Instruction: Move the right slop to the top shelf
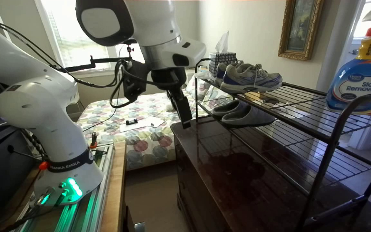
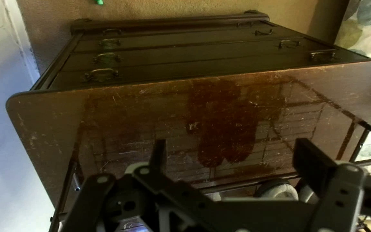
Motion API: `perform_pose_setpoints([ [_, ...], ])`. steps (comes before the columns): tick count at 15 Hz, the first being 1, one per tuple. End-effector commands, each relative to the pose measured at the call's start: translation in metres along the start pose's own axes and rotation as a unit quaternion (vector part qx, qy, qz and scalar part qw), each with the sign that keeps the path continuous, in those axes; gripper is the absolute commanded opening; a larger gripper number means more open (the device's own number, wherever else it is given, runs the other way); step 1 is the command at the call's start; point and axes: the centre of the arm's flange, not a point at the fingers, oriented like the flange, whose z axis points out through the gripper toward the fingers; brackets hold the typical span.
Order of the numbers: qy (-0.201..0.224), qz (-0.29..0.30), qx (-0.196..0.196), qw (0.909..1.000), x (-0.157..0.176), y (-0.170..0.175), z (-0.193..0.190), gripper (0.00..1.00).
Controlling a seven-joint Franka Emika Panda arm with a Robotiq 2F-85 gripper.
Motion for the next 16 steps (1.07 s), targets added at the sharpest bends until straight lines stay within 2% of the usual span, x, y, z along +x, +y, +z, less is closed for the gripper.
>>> perform_pose_setpoints([
  [1,0.048,0.032,-0.025,0.998,-0.002,-0.036,0.034,1.0],
  [6,0.13,0.064,-0.06,0.9876,0.021,-0.069,0.048,1.0],
  [8,0.149,0.074,-0.072,0.9834,0.032,-0.081,0.056,1.0],
  [12,0.142,0.057,-0.079,0.9851,0.045,-0.111,0.08,1.0],
  [16,0.106,0.01,-0.052,0.9929,0.039,-0.135,0.099,1.0],
])
